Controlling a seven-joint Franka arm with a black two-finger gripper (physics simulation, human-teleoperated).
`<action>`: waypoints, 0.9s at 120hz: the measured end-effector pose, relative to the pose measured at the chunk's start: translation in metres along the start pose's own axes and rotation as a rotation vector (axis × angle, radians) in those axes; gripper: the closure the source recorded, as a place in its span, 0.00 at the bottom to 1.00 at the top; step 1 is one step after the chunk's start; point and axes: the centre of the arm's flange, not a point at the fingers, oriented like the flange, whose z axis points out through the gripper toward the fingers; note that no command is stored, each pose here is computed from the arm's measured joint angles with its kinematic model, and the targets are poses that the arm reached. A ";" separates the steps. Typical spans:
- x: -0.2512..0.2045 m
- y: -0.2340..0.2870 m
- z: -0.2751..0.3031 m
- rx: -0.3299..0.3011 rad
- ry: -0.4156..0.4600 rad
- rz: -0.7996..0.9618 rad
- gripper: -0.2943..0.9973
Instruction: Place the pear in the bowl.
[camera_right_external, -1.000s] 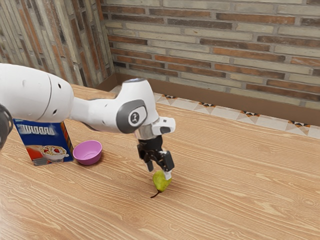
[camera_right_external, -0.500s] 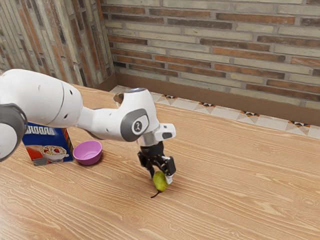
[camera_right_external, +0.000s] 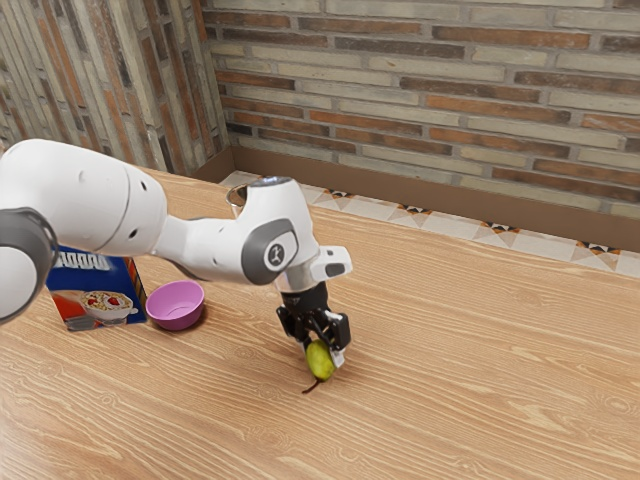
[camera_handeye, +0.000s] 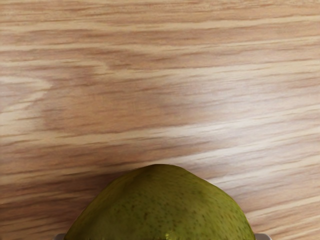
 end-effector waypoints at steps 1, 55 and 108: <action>0.000 0.000 -0.001 0.000 0.002 -0.001 0.46; -0.002 -0.093 -0.105 0.121 0.096 -0.112 0.52; -0.007 -0.185 -0.154 0.343 -0.063 -0.180 0.53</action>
